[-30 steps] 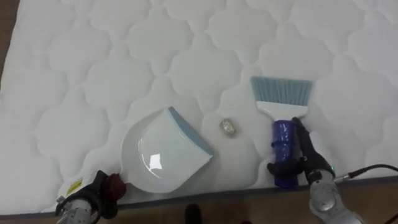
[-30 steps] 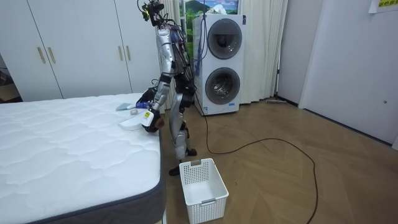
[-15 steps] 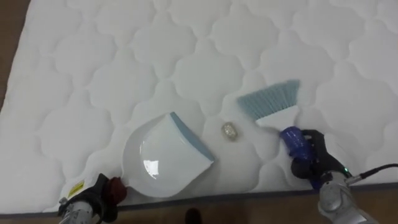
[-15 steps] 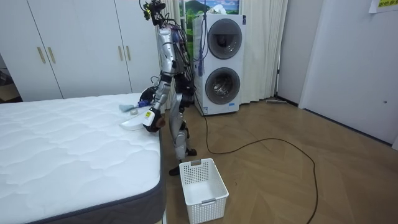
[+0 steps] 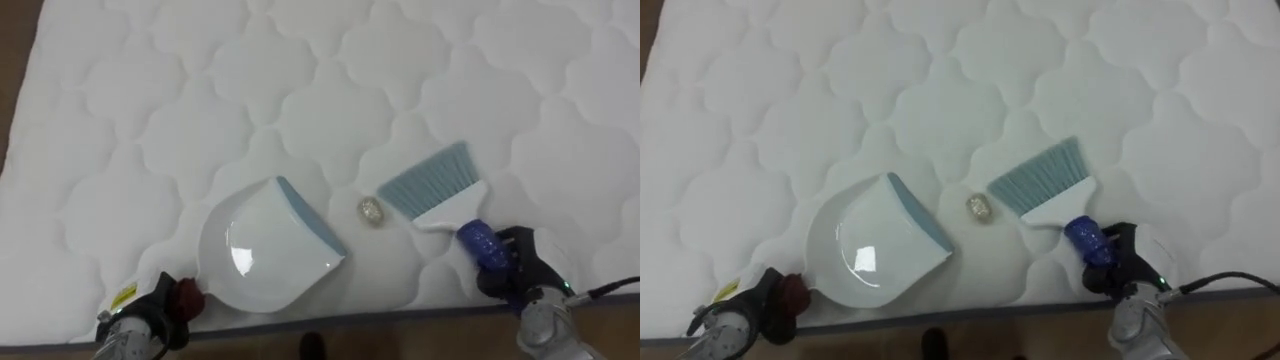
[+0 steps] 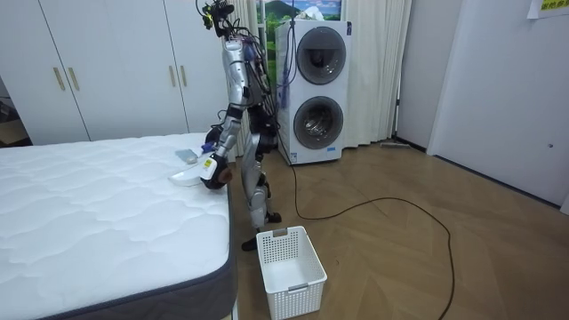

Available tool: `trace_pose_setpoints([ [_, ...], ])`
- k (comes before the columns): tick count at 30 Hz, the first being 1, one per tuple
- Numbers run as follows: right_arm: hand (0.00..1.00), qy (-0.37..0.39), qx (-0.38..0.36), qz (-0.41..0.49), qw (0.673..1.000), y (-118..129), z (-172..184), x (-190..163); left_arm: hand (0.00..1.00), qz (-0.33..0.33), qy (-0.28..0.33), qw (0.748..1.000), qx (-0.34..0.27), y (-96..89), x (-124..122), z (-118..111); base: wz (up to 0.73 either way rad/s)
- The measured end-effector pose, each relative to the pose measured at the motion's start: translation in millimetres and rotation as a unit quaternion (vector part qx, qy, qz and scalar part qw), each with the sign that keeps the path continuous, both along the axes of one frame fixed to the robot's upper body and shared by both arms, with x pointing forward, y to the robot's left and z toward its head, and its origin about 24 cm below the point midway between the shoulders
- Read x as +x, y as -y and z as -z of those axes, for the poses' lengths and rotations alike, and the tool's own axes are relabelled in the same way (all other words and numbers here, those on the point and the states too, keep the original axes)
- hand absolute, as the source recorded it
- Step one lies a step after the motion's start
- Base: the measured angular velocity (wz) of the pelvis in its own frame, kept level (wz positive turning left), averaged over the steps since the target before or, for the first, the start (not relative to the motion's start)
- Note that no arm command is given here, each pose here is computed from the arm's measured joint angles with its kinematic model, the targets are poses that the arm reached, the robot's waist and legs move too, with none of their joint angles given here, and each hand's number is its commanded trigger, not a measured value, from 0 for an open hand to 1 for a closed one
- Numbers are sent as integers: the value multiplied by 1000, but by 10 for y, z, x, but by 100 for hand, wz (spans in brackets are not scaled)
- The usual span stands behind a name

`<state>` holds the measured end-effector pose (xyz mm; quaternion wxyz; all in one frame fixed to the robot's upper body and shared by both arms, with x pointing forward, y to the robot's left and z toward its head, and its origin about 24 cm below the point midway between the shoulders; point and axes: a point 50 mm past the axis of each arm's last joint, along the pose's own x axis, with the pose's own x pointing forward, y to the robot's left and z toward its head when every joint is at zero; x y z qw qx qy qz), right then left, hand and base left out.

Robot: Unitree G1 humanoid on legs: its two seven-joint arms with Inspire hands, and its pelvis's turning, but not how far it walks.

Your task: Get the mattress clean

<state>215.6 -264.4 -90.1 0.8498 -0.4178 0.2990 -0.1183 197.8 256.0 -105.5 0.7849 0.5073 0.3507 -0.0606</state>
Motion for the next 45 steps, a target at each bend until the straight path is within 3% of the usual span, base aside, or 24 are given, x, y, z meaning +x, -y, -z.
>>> trace_pose_setpoints([
  [10, 100, -15, 15, 39, 999, 89, -7, 14, 100, 14, 19, 1000, 20, -86, 80, -101, 1],
  [18, 100, -20, -10, 76, 997, 340, -116, 63, 100, 40, 42, 996, 69, -171, 181, -208, -2],
  [26, 100, -8, -80, 117, 990, 784, -438, 154, 100, 28, 76, 990, 115, -324, 215, -315, -4],
  [38, 100, -11, -211, 44, 976, 864, -746, 431, 100, 54, 103, 981, 157, -318, 345, -410, 0],
  [45, 100, -44, -345, -57, 936, 911, -938, 563, 100, 78, 129, 968, 201, -324, 465, -518, -5],
])
